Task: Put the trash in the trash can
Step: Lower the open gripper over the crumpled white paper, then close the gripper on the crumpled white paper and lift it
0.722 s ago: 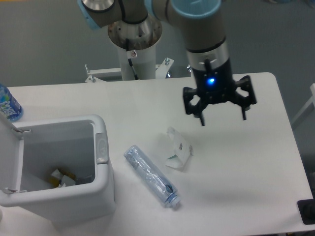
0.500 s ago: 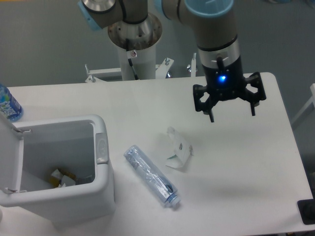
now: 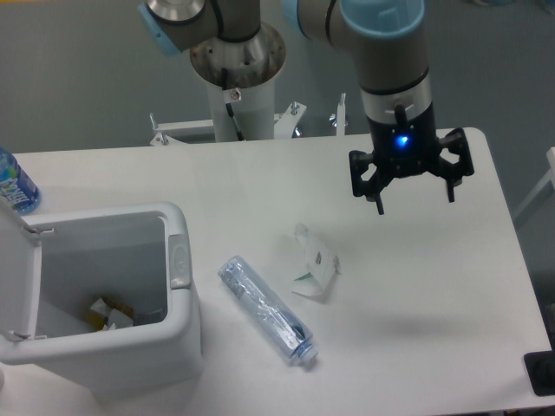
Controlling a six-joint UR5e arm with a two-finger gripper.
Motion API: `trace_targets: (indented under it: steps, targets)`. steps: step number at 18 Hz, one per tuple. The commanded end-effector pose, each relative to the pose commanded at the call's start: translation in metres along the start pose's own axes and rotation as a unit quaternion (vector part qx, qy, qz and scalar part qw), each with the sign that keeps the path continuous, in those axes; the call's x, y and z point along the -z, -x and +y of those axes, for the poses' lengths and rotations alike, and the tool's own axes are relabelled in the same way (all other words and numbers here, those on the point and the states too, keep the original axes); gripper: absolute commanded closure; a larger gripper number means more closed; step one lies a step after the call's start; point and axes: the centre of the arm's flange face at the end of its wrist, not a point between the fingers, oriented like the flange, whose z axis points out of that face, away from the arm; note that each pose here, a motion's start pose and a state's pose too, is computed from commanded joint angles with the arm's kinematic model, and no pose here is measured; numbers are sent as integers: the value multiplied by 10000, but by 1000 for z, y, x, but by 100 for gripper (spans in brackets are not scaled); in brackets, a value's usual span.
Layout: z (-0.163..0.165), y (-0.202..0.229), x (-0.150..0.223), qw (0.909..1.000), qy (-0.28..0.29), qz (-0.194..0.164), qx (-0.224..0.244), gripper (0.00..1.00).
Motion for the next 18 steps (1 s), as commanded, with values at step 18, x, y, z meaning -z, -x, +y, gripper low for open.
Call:
trace_targets:
  steps: [18]
  targets:
    - [75,-131,-152,9813,1153,1077,-1106,0]
